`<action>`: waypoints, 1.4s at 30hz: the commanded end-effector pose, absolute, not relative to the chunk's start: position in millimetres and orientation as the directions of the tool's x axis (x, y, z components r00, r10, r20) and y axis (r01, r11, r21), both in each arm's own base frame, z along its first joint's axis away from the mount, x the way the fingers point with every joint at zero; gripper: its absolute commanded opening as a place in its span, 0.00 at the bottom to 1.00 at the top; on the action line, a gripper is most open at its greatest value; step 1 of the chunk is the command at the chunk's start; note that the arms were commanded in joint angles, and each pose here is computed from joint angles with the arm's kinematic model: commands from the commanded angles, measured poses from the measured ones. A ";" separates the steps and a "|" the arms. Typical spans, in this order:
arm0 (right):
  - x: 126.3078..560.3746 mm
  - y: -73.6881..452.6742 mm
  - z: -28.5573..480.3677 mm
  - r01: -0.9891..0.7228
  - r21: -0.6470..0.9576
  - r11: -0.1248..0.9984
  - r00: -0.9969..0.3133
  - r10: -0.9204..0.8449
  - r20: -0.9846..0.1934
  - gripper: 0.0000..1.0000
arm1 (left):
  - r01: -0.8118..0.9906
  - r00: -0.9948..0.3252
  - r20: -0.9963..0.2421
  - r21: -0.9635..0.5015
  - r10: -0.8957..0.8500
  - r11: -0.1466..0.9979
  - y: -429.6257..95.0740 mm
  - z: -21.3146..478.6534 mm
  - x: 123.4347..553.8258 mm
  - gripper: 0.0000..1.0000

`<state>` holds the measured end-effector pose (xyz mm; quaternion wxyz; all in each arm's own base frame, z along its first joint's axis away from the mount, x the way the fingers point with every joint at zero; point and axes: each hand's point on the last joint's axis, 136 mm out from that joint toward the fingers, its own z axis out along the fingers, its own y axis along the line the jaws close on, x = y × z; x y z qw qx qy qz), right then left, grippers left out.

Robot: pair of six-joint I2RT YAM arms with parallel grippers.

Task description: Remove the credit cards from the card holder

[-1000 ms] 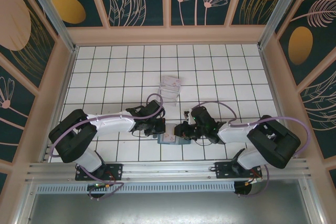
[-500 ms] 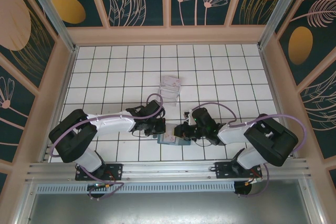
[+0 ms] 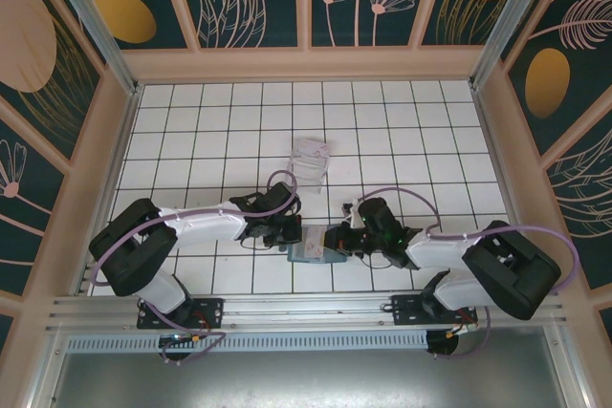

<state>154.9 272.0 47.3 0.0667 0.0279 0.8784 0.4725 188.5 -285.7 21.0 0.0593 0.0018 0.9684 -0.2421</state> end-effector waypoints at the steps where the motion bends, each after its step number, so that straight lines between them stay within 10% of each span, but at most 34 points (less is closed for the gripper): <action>1: 160.4 262.7 44.4 -0.012 0.802 0.597 -0.985 0.130 -0.111 0.06 | 0.015 -0.998 -0.059 -0.373 -0.007 0.928 -264.5 -4.7 175.2 0.05; 17: 178.5 234.9 73.6 -0.057 0.721 0.690 -0.968 0.140 -0.210 0.05 | 0.016 -0.997 -0.070 -0.378 -0.012 0.925 -263.2 -2.8 175.2 0.05; 28: 253.6 235.0 134.7 -0.458 0.374 0.807 -0.790 -0.177 -0.586 0.00 | 0.017 -0.997 -0.081 -0.405 -0.018 0.914 -264.0 -1.0 173.9 0.05; 42: 326.4 265.8 164.3 -0.882 -0.009 0.472 -0.357 -0.679 -0.642 0.00 | 0.046 -0.996 -0.087 -0.402 0.012 0.914 -264.3 0.8 173.3 0.05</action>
